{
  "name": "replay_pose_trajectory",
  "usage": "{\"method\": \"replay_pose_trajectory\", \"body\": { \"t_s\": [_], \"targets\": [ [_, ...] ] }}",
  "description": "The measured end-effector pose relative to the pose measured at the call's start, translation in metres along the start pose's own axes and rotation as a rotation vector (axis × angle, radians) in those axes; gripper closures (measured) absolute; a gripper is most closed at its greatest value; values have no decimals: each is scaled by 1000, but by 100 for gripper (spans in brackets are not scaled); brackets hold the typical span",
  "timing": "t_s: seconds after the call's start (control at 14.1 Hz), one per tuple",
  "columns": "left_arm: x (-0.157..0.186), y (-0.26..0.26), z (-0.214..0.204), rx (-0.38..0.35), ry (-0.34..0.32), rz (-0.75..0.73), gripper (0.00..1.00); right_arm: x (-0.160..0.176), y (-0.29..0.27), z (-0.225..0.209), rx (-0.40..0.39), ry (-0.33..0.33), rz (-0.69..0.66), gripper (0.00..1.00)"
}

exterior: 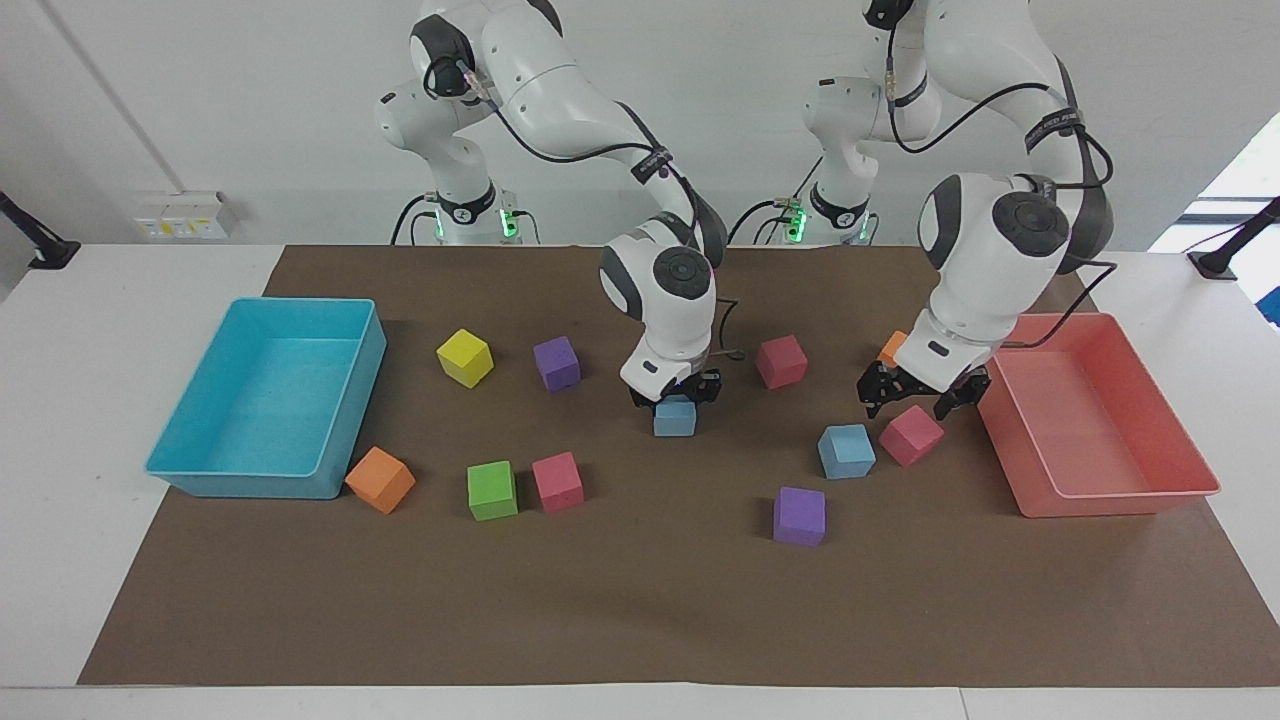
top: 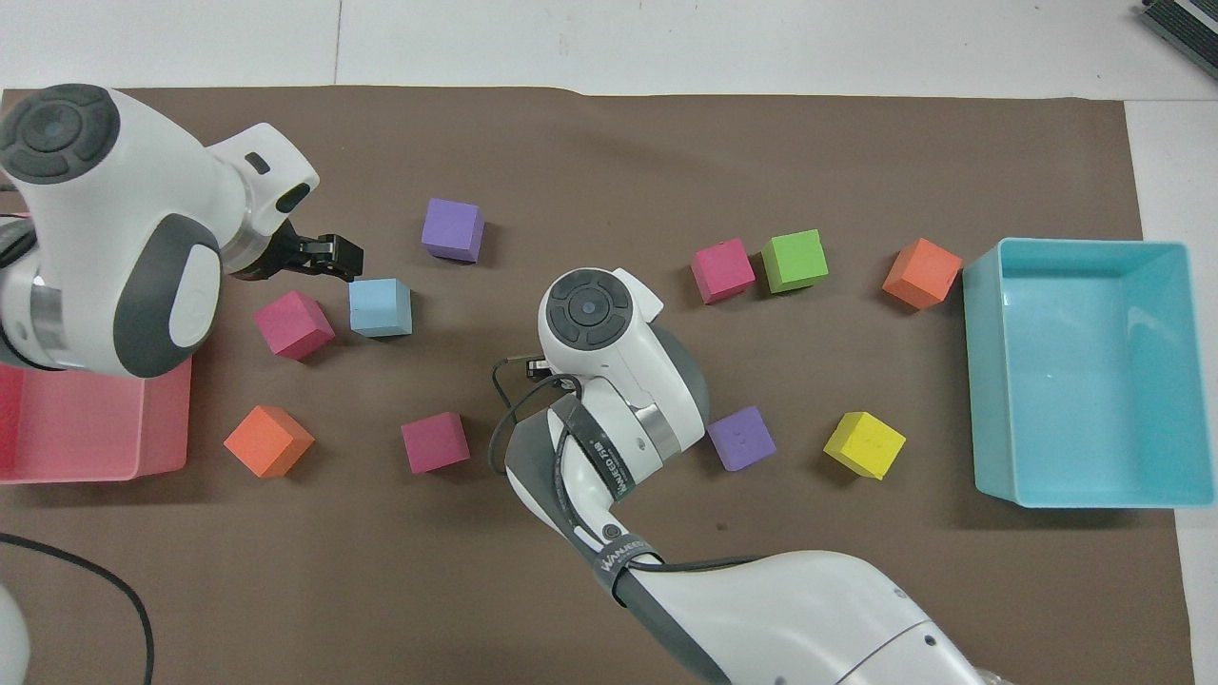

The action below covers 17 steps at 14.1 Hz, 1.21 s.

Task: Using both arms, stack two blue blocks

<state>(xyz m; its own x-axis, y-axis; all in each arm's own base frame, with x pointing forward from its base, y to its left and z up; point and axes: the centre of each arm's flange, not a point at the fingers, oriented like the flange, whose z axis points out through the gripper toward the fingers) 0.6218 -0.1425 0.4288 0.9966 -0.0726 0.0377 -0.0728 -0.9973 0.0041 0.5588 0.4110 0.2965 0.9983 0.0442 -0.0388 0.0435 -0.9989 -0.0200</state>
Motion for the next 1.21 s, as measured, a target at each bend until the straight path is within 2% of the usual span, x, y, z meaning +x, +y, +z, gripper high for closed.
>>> {"method": "replay_pose_trajectory", "body": {
  "t_s": [0.43,0.64,0.78,0.85,1.21],
  "targets": [
    [-12,14,49,-9,33,-42,0,0,1,2,-2,-4,2,38],
    [-16,14,60,-10,39,-44,0,0,3,2,-5,-6,5,27],
    [-17,15,68,-12,46,-42,0,6,11,-7,0,5,18,6],
    [-17,16,73,-13,50,-42,0,9,16,-17,5,11,27,0],
    [-16,24,103,-14,44,-44,0,13,38,-86,44,57,63,0]
  ]
}}
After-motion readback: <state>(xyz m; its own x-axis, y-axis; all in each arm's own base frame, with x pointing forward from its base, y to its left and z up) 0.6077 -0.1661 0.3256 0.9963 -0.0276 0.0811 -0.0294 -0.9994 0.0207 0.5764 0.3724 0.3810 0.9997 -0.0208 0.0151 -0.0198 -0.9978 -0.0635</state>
